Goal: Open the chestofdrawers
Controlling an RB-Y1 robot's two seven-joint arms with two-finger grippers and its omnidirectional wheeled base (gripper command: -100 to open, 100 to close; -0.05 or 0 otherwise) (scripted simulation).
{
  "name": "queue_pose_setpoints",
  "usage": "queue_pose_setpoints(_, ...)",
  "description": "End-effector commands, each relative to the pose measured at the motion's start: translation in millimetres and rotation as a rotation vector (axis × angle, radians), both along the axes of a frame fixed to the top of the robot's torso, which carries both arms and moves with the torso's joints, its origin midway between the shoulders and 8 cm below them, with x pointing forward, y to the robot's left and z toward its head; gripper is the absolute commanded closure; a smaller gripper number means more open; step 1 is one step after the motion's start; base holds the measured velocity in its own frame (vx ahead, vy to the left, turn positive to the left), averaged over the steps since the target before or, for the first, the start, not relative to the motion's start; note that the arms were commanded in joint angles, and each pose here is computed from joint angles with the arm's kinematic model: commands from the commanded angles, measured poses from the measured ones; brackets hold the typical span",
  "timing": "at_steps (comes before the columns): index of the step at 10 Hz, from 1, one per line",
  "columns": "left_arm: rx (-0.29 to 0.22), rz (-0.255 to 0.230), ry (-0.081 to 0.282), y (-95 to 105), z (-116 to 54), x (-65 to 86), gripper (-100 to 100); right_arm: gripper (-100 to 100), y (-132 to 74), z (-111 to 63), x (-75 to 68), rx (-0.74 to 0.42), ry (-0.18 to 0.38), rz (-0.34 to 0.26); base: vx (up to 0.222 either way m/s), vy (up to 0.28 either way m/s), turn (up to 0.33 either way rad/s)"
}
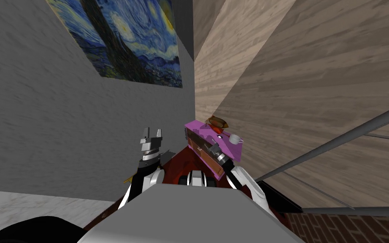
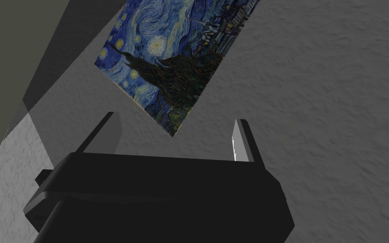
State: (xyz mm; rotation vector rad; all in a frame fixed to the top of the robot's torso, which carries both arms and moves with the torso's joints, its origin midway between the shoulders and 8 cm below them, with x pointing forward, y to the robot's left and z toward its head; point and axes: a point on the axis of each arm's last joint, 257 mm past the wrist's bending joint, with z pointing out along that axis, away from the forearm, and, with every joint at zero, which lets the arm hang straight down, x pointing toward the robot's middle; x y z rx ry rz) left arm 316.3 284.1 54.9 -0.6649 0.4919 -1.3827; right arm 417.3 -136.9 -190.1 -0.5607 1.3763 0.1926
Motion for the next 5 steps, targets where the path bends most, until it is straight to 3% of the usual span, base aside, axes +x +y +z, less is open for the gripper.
queue_pose_setpoints(1, 0.0, 0.0, 0.0, 0.0, 0.0, 0.0, 0, -100, 3, -17.7, 2.8, -0.12, -0.01, 0.004, 0.048, 0.048, 0.012)
queue_pose_setpoints(4, 0.0, 0.0, 0.0, 0.0, 0.0, 0.0, 0, -100, 3, -48.0, 6.1, -0.318, -0.028, 0.014, 0.042, 0.05, 0.015)
queue_pose_setpoints(5, 0.0, 0.0, 0.0, 0.0, 0.0, 0.0, 0, -100, 3, -48.4, 6.0, -0.326, -0.031, 0.014, 0.05, 0.041, 0.01)
